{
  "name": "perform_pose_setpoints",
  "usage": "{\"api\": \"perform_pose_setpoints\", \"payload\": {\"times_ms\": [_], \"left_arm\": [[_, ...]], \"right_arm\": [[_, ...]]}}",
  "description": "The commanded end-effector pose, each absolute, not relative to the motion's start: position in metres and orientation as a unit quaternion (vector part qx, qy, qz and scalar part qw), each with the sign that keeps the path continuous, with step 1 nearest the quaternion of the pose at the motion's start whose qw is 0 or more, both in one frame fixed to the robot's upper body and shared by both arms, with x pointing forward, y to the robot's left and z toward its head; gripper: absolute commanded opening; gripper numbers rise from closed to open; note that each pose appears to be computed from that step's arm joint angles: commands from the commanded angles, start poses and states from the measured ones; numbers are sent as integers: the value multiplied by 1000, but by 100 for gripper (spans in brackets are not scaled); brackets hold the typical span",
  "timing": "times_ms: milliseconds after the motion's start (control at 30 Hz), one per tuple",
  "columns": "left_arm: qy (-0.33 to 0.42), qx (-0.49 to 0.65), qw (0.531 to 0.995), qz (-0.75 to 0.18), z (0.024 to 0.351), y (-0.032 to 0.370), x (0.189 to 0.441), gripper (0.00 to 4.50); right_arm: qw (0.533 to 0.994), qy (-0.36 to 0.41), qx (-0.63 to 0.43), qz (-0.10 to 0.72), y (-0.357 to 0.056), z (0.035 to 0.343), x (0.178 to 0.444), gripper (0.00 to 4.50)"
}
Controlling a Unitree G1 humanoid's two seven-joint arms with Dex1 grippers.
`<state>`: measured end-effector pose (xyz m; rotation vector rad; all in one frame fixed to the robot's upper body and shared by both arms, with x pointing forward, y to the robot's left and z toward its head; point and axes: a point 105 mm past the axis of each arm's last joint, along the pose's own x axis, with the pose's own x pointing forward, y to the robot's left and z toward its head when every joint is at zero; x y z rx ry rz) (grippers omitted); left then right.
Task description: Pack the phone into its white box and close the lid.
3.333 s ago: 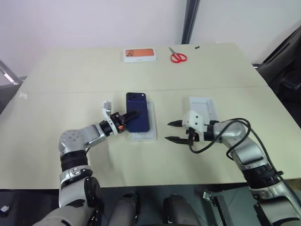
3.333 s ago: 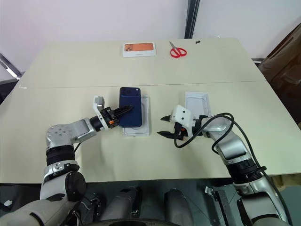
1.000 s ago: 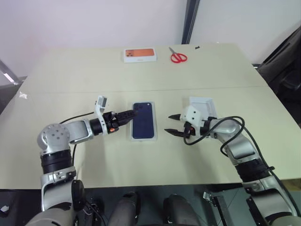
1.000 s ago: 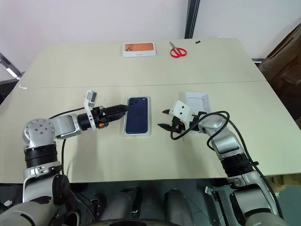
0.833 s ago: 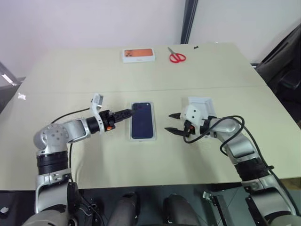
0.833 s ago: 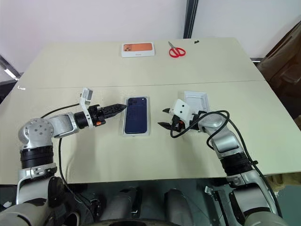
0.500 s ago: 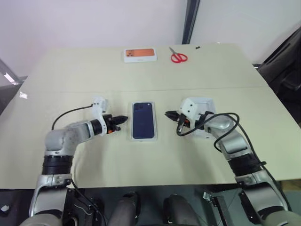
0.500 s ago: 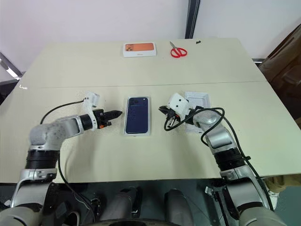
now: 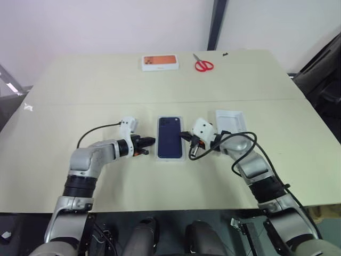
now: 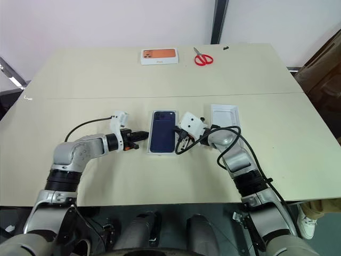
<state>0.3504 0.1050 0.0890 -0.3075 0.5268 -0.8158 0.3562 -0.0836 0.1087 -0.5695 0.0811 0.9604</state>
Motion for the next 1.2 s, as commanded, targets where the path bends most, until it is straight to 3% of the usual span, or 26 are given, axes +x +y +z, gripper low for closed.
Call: {"api": "perform_pose_setpoints", "payload": {"times_ms": [33, 267, 567, 1033, 1200], "left_arm": [[244, -143, 853, -438, 100, 81, 345, 2], [243, -145, 837, -469, 100, 49, 347, 2], [238, -139, 838, -472, 96, 37, 352, 2], [229, -133, 837, -479, 96, 33, 354, 2], [193, -135, 852, -468, 109, 52, 360, 2]], "right_arm": [[851, 26, -282, 443, -100, 123, 355, 2], [855, 52, -306, 416, -137, 121, 350, 2], [871, 63, -310, 377, -164, 126, 346, 2], [873, 68, -322, 359, -179, 131, 349, 2], [884, 54, -324, 334, -188, 143, 352, 2]]}}
